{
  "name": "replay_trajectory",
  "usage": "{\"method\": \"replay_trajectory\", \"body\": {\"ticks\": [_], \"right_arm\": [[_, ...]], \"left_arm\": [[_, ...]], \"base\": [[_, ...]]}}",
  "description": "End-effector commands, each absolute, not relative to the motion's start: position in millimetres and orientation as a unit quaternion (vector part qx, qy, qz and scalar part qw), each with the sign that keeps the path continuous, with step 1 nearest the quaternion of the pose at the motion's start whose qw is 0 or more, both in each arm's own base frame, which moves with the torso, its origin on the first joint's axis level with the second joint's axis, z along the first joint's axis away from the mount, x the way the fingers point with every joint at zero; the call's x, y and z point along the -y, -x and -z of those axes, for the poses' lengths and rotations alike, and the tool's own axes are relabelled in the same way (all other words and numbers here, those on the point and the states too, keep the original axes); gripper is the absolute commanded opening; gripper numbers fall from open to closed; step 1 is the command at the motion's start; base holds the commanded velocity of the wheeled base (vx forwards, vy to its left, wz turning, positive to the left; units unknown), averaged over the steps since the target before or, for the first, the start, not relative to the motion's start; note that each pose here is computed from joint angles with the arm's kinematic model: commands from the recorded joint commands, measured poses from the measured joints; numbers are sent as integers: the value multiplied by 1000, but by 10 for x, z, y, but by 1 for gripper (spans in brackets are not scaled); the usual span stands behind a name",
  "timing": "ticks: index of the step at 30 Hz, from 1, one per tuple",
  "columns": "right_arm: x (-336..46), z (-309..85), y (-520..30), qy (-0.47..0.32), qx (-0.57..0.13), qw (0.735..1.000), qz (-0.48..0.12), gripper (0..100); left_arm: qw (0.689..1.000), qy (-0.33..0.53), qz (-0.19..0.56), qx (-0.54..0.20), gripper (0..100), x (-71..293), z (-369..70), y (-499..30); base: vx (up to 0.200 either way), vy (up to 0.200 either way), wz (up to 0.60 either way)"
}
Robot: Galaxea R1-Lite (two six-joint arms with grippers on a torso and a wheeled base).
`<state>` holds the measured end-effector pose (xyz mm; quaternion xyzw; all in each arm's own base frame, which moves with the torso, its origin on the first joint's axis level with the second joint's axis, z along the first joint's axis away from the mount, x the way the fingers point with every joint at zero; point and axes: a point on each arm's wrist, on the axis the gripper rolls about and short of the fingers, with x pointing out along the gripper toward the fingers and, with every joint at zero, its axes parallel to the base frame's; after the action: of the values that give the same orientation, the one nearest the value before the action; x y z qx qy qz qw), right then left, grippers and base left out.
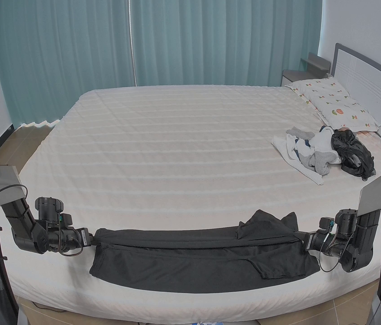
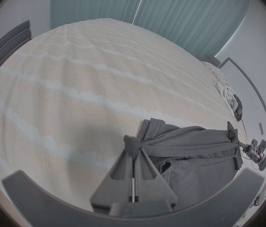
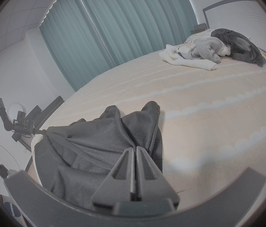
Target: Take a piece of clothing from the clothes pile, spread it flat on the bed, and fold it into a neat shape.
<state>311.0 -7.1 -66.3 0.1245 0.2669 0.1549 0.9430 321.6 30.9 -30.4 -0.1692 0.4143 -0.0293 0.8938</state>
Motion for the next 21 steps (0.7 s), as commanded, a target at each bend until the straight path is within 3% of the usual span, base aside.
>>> {"method": "replay_trajectory", "body": {"ticks": [1,15,16,17,21], "right_arm": [[101,652,-3111,-119,-263,945,-152,0],[89,724,-3060,-113,-283,940,-154,0],[84,727,-3059,-114,-285,939,-155,100],[84,728,-3058,-114,-286,939,-155,100],[89,718,-3075,-114,-281,940,-154,100]], "left_arm": [[899,168,31,-404,0,-309,212,-3198],[894,166,35,-415,0,-261,244,-3160],[893,166,35,-416,0,-256,251,-3156],[893,166,37,-417,100,-246,248,-3153],[892,165,38,-420,100,-229,257,-3133]], "base": [[0,0,0],[0,0,0],[0,0,0],[0,0,0],[0,0,0]]}}
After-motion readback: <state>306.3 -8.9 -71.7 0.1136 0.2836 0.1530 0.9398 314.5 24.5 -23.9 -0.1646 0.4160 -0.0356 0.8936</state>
